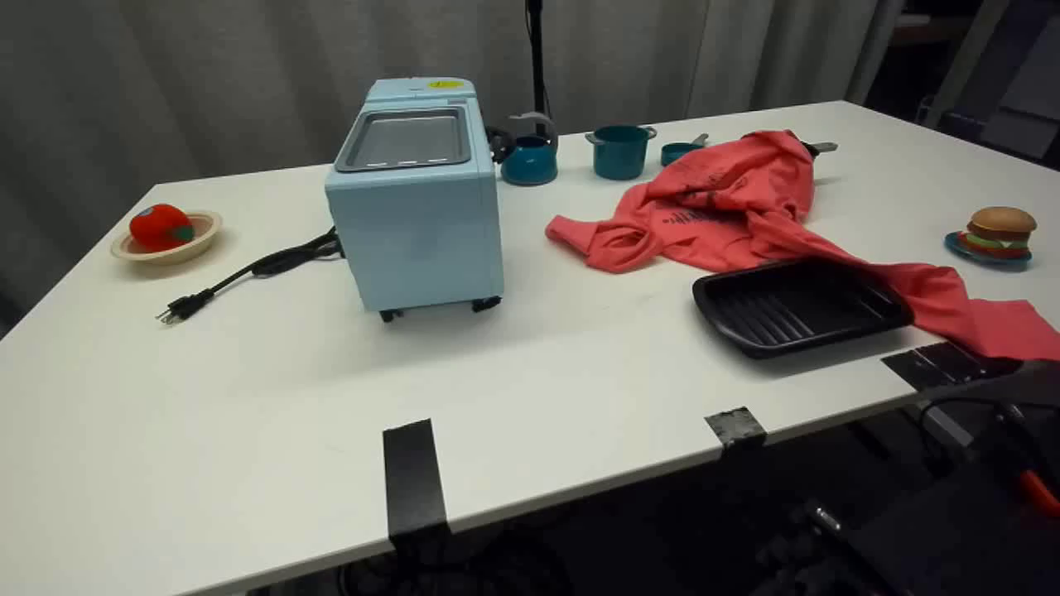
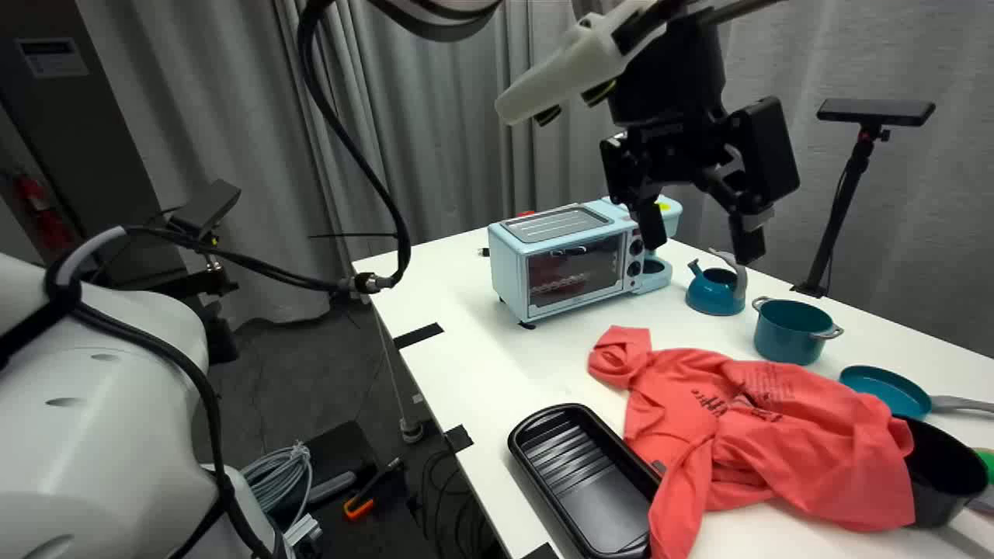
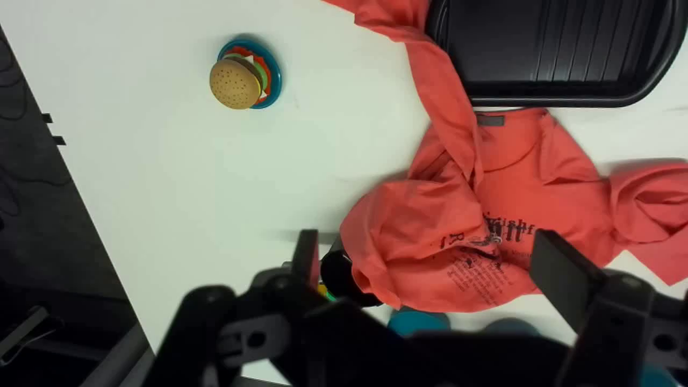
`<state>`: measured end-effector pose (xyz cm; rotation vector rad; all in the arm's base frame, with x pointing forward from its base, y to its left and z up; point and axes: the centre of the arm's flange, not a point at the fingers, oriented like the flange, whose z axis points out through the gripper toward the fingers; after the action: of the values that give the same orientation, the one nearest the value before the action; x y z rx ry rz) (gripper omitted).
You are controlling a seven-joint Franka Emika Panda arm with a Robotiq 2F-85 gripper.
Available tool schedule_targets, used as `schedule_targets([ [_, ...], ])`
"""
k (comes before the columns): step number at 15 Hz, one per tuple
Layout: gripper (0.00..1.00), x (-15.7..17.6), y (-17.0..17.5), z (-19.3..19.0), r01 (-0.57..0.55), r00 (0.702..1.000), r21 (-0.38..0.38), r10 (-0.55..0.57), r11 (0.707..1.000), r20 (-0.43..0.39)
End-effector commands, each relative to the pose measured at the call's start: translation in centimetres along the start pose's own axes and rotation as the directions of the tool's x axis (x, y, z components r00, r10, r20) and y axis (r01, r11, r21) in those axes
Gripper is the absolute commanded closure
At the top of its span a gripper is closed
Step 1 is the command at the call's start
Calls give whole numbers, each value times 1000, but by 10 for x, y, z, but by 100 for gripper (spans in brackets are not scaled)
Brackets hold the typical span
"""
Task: Completely fold the red cloth
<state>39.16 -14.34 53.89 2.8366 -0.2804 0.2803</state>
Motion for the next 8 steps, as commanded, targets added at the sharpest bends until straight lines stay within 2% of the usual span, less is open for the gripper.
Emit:
schedule_targets([
  [1,0,0,0,1,0,1000,0,0,1000,1],
  [7,0,0,0,1,0,1000,0,0,1000,2],
  [8,0,1,1,10,3,1000,12,-3,1000,14],
])
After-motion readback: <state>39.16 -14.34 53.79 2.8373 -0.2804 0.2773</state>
